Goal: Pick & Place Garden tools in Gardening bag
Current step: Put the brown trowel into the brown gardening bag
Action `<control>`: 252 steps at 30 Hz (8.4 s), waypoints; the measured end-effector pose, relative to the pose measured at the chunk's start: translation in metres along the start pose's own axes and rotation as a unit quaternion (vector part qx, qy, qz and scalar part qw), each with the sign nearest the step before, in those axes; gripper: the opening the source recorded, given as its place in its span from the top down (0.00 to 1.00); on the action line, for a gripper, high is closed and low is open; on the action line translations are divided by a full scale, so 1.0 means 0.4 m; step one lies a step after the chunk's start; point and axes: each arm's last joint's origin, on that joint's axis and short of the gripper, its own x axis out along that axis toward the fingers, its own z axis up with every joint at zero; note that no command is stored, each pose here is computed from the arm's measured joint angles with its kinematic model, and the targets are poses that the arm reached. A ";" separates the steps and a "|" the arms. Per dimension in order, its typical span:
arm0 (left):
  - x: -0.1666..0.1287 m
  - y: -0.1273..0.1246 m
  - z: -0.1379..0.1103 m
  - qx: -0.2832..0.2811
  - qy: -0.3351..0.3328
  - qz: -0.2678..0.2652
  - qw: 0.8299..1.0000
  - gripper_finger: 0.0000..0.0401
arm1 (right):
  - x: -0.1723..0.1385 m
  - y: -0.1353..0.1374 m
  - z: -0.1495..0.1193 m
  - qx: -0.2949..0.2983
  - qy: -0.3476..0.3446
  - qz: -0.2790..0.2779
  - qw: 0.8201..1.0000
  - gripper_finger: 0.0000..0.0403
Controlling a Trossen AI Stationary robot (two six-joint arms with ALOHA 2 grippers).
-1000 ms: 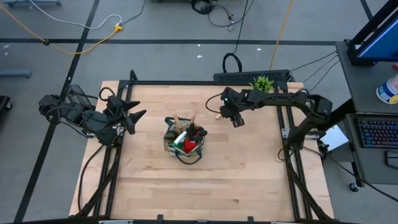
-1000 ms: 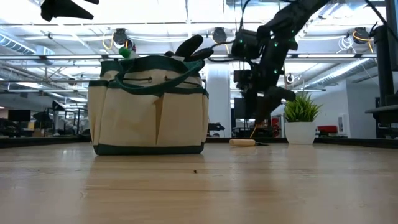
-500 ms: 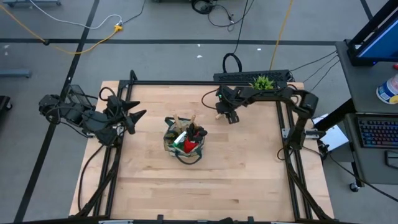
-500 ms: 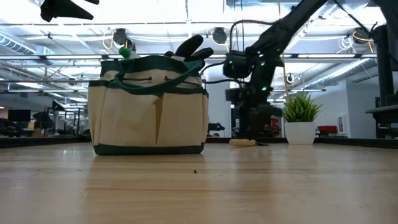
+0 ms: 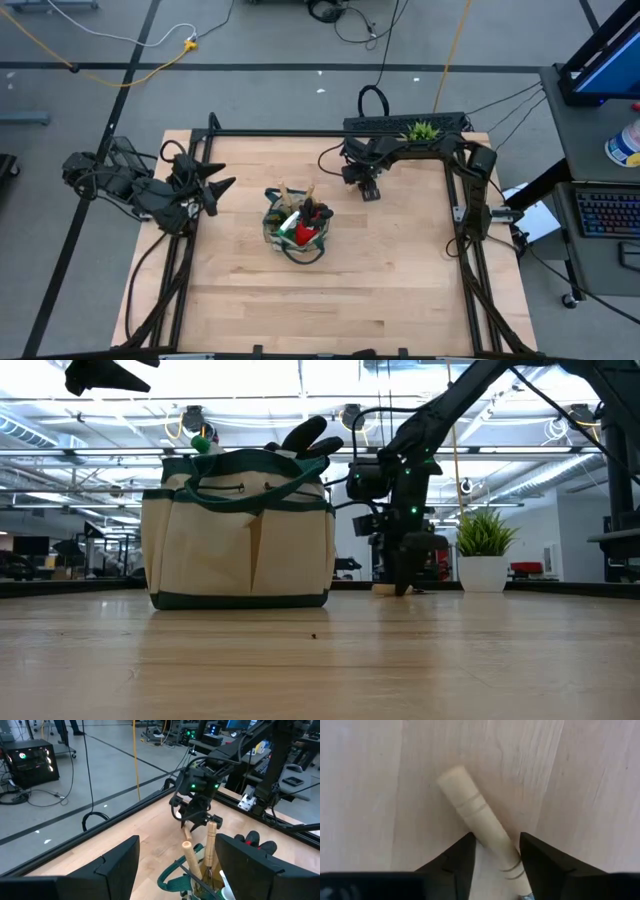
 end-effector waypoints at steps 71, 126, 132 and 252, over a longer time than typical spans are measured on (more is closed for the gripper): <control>0.269 -0.220 0.097 0.007 -0.201 -0.179 0.963 0.34 | -0.623 0.137 0.044 0.078 -0.590 0.290 0.749 0.86; 0.420 -0.247 0.083 -0.081 -0.141 -0.318 0.934 0.34 | -0.526 0.158 0.173 0.070 -0.601 0.300 0.737 0.86; 0.422 -0.246 0.082 -0.080 -0.138 -0.316 0.935 0.39 | -0.525 0.164 0.177 0.066 -0.603 0.296 0.738 0.86; 0.450 -0.181 0.010 0.020 -0.091 0.102 0.990 0.42 | -0.459 0.109 0.123 0.128 -0.514 0.288 0.798 0.53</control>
